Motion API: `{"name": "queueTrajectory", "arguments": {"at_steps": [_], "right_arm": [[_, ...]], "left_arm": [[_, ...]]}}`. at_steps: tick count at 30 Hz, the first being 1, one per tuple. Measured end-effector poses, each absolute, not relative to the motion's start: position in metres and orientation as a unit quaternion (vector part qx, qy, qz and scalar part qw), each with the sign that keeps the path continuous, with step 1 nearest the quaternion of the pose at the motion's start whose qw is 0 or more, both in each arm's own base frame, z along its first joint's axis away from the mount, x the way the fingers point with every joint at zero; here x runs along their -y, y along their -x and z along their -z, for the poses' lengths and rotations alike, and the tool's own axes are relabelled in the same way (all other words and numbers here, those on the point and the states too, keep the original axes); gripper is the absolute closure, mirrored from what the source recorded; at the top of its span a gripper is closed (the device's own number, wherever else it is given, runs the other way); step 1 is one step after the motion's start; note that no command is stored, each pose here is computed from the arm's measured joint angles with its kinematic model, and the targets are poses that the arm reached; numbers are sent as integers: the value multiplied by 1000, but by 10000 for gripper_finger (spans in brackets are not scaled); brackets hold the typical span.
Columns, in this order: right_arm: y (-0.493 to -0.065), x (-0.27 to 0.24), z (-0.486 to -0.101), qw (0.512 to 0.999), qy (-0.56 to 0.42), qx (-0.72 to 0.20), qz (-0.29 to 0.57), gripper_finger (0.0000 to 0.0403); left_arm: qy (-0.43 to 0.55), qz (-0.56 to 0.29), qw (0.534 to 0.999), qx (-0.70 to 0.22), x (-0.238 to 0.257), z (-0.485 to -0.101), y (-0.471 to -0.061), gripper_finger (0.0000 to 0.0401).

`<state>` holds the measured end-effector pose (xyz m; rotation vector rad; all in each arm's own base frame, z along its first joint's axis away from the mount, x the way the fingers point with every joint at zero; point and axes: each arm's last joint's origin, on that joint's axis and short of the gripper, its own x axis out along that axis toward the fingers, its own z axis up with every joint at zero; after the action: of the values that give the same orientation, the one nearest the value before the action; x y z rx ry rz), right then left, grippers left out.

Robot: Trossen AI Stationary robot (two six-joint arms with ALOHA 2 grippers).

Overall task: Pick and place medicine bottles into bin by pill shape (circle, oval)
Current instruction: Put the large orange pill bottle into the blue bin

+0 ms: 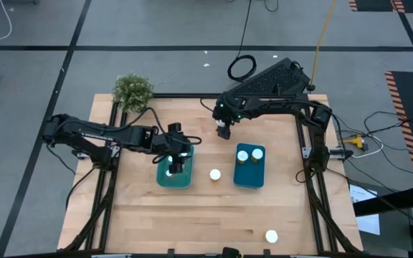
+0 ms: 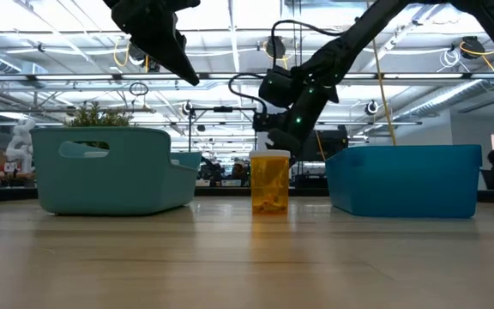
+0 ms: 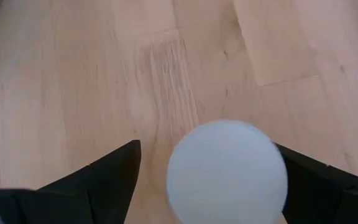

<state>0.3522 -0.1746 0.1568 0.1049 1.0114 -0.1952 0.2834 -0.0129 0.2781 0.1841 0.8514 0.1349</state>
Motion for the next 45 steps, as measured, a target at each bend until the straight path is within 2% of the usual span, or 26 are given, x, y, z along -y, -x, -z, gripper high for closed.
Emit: {"name": "queueTrajectory", "arguments": {"at_steps": [23,32,45], "right_arm": [[-346,171,-174,870,-47,-481,96,193],[-340,159,-185,861,-48,-500,83,187],[-310,78,-268,872,-54,-482,63,190]], "left_arm": [[-89,-66,904,-414,13,-278,-283,150],[-89,-66,904,-414,13,-278,-283,150],[-87,-66,904,-413,13,-278,-283,150]]}}
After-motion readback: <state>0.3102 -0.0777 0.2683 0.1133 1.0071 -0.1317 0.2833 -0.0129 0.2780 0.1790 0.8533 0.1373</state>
